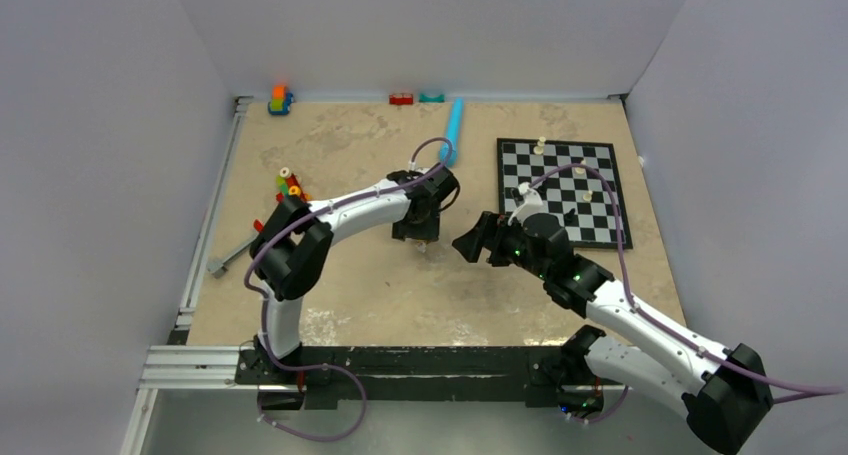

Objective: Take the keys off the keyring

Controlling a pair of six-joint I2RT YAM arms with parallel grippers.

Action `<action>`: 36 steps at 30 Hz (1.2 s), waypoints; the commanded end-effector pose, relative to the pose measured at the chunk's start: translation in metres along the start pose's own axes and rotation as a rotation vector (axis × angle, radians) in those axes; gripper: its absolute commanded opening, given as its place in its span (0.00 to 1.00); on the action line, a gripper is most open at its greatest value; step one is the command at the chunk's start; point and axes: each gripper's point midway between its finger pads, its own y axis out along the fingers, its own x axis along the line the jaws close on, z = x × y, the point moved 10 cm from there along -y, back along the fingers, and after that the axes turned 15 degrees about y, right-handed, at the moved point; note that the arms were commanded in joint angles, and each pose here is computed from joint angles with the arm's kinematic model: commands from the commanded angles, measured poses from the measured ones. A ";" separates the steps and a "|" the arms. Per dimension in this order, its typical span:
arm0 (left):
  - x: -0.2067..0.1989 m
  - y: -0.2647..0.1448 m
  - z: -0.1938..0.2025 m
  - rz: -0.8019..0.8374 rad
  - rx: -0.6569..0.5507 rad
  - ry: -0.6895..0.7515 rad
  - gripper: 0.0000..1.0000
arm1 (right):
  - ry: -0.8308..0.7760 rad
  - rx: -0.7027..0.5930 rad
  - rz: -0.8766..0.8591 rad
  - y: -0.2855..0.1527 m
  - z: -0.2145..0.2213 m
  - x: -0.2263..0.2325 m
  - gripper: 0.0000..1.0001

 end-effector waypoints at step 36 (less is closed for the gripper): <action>-0.024 0.020 -0.001 -0.180 0.038 0.085 0.35 | -0.004 -0.044 -0.054 -0.007 -0.008 0.012 0.94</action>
